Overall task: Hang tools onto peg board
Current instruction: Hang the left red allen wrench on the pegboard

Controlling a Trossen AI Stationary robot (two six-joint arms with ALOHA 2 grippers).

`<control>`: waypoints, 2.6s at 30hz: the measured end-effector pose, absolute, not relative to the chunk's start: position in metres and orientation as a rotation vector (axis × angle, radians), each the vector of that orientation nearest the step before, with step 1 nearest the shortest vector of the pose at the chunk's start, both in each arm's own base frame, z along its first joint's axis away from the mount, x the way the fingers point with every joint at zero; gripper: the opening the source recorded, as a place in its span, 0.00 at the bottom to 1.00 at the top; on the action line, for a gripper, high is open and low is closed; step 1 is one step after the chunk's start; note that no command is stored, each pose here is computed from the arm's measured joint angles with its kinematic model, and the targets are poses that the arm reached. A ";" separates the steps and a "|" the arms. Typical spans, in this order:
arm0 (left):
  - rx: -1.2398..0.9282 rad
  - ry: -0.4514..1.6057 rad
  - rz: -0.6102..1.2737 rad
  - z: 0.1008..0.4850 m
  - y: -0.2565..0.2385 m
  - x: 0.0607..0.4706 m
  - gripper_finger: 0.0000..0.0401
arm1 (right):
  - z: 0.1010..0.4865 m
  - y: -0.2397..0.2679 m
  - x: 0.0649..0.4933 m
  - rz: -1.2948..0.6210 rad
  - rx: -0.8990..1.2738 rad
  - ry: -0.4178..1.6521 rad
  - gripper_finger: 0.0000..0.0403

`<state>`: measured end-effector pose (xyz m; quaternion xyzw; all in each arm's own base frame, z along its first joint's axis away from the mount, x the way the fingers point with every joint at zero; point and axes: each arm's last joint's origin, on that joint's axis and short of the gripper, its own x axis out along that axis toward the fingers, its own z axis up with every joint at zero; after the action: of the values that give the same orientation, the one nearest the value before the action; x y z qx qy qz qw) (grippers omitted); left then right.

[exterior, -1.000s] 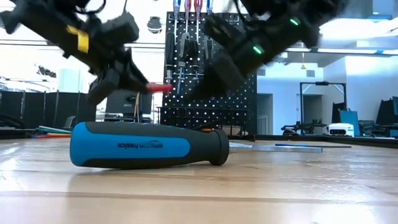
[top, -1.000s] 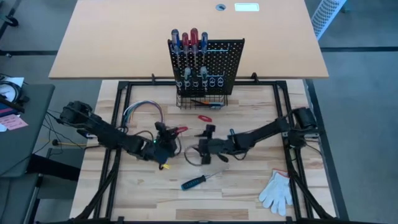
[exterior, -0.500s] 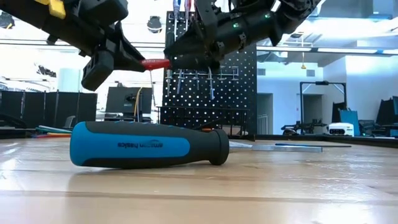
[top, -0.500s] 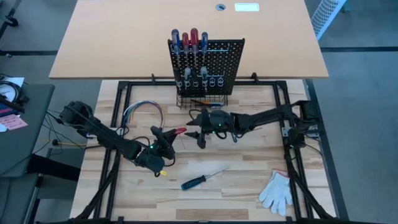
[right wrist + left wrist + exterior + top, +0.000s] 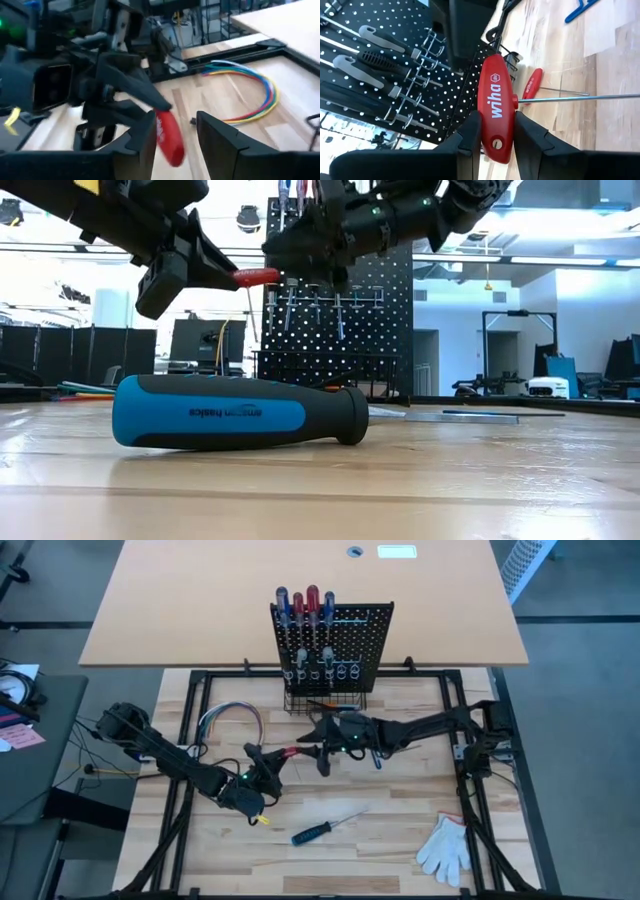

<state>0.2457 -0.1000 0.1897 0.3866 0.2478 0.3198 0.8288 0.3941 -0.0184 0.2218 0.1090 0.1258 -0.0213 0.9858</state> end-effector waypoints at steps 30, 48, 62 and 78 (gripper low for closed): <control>0.828 0.479 0.678 0.199 -0.103 0.250 0.18 | 0.222 -0.020 0.394 0.099 0.339 0.272 0.22; 0.691 0.507 0.814 0.183 -0.089 0.242 0.58 | 0.285 0.000 0.335 -0.274 -0.081 0.139 0.10; 0.598 0.525 0.840 0.175 -0.079 0.238 0.59 | 0.279 -0.047 0.261 -0.693 -0.258 -0.409 0.10; 0.550 0.564 0.776 0.173 -0.074 0.242 0.59 | 0.266 -0.094 0.287 -0.806 -0.311 -0.264 0.10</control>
<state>0.2419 -0.0737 0.1729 0.2612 0.2680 0.3684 0.8510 0.2871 -0.0940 0.2664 -0.1502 -0.1273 -0.3895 0.8997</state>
